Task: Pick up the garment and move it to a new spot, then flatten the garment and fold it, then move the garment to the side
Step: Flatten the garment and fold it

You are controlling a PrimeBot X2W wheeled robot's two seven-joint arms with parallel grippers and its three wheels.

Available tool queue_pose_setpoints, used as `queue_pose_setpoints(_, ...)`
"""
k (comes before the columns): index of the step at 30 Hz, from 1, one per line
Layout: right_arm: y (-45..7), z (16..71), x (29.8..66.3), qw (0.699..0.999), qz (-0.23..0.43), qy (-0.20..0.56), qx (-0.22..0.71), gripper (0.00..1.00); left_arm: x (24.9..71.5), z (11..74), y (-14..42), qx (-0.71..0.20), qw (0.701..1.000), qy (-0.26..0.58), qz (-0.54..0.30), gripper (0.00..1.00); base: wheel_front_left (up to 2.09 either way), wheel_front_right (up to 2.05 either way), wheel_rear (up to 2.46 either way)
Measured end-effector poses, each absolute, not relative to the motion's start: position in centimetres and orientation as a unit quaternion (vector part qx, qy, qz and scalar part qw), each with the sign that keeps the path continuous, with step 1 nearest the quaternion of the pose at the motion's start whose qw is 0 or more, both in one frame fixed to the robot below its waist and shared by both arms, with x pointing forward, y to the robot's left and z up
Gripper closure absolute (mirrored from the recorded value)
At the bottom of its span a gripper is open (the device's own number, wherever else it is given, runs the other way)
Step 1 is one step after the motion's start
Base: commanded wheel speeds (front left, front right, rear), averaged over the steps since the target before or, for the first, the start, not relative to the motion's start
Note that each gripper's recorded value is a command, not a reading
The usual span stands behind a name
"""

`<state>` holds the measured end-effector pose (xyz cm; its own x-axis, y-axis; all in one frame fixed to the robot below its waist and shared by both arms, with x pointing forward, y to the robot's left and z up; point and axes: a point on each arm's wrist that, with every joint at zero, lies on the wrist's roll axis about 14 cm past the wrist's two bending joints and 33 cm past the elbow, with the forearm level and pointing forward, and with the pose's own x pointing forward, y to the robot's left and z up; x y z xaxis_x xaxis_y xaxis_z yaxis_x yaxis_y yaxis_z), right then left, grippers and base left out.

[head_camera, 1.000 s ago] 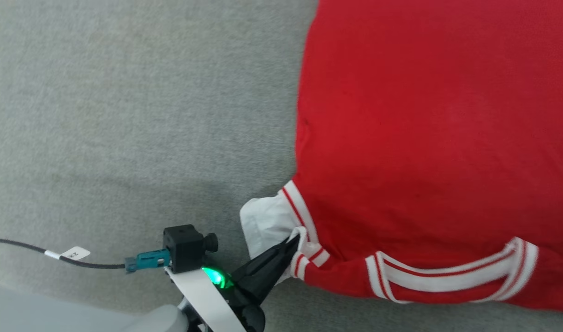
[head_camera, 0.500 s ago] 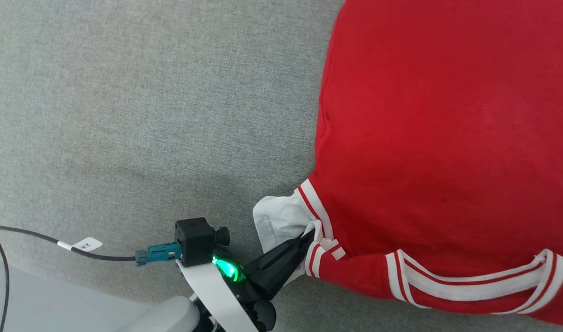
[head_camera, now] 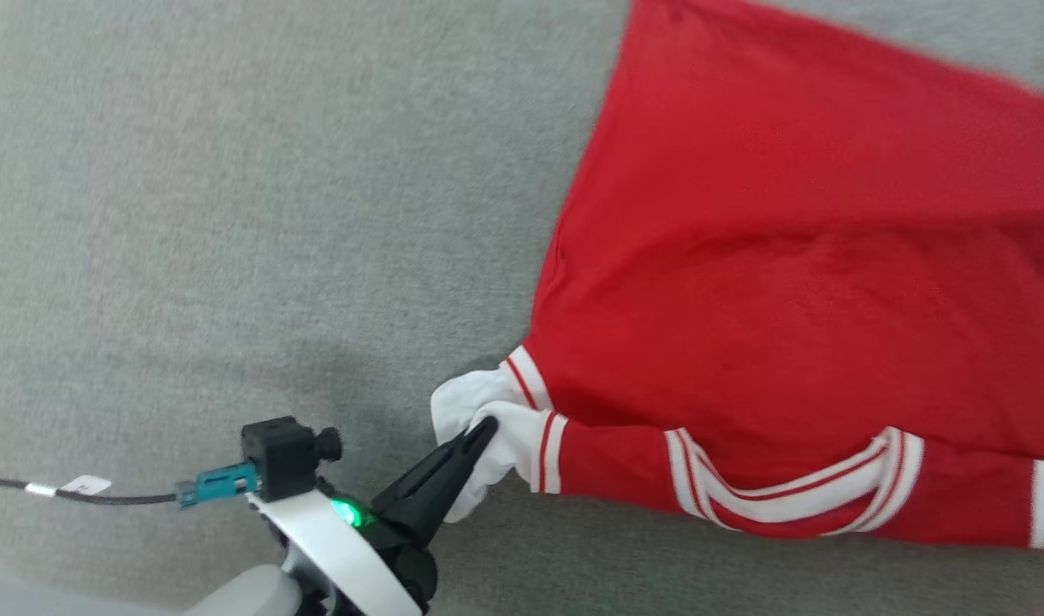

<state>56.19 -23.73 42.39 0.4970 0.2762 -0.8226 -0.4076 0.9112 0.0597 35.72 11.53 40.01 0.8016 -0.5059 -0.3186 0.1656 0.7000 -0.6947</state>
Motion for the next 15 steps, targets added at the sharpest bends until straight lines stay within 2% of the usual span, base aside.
queue_pose_setpoints(9, -26.6, 40.4, 42.4, 0.828, 0.211, 0.52, -0.017, 1.0, 35.5, 41.3, 11.0, -0.343, 0.885, 0.239, -0.206, 1.0, 0.0, 0.0, 0.0)
queue_pose_setpoints(15, -25.8, 38.3, 32.6, 0.77, 0.239, 0.591, 0.014, 1.0, 36.2, 41.8, 11.2, -0.343, 0.887, 0.229, -0.207, 1.0, 0.0, 0.0, 0.0)
